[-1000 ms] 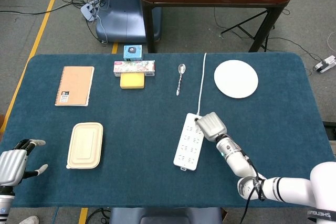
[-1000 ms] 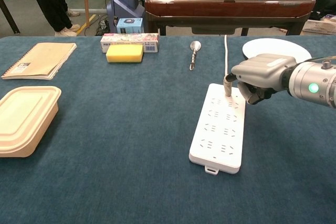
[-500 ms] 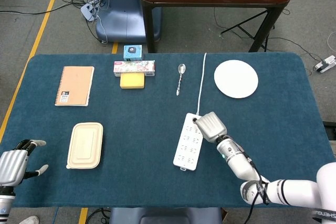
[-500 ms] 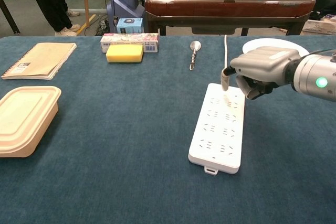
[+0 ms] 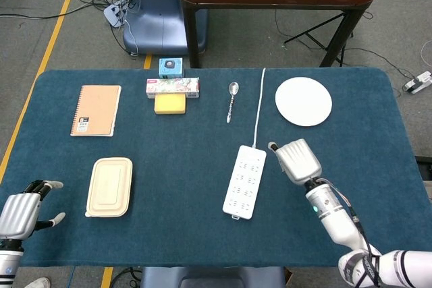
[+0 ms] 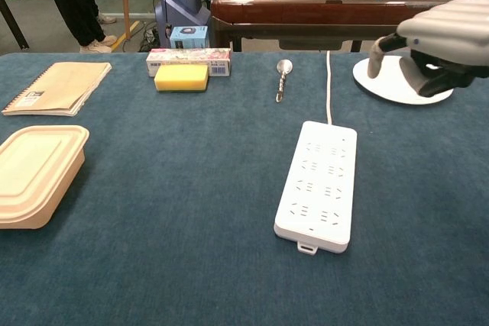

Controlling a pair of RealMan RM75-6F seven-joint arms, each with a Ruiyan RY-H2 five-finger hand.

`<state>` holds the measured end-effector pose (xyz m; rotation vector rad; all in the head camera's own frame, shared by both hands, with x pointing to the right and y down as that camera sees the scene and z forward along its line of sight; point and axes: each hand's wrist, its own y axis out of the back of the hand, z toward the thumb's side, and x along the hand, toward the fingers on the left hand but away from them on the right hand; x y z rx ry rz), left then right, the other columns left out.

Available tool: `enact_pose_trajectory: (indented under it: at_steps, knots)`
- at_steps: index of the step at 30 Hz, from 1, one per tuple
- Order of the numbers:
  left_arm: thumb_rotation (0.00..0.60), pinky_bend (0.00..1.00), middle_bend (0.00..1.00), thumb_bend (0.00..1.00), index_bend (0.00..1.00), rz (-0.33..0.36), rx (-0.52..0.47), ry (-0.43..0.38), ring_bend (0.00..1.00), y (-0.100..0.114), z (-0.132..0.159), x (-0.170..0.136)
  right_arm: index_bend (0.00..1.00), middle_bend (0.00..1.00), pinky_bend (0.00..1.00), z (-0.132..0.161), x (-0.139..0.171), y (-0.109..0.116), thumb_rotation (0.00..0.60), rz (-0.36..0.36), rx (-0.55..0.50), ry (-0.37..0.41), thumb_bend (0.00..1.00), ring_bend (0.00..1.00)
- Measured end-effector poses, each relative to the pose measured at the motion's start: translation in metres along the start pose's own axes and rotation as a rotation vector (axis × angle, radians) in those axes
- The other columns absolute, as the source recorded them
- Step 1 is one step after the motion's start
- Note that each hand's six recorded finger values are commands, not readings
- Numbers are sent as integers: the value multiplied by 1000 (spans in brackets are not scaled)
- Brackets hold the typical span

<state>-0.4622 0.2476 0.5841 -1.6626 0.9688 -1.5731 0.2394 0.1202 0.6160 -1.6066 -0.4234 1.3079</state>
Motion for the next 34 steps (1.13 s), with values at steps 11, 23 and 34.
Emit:
enact_pose_trajectory:
  at_steps: [11,23,34]
  knots:
    - [600,550,364,129,377,42,-38,-34,260,7,4,0,322,406,617,-54,75,-15,600,-78,-84,-133,184,463]
    - [600,551,364,129,377,45,-33,-55,260,4,10,-1,321,359,492,-104,148,-45,600,-135,-210,-273,183,409]
    - [600,552,364,130,378,39,-32,-75,260,1,17,2,322,354,485,-124,168,-49,600,-155,-261,-314,186,407]
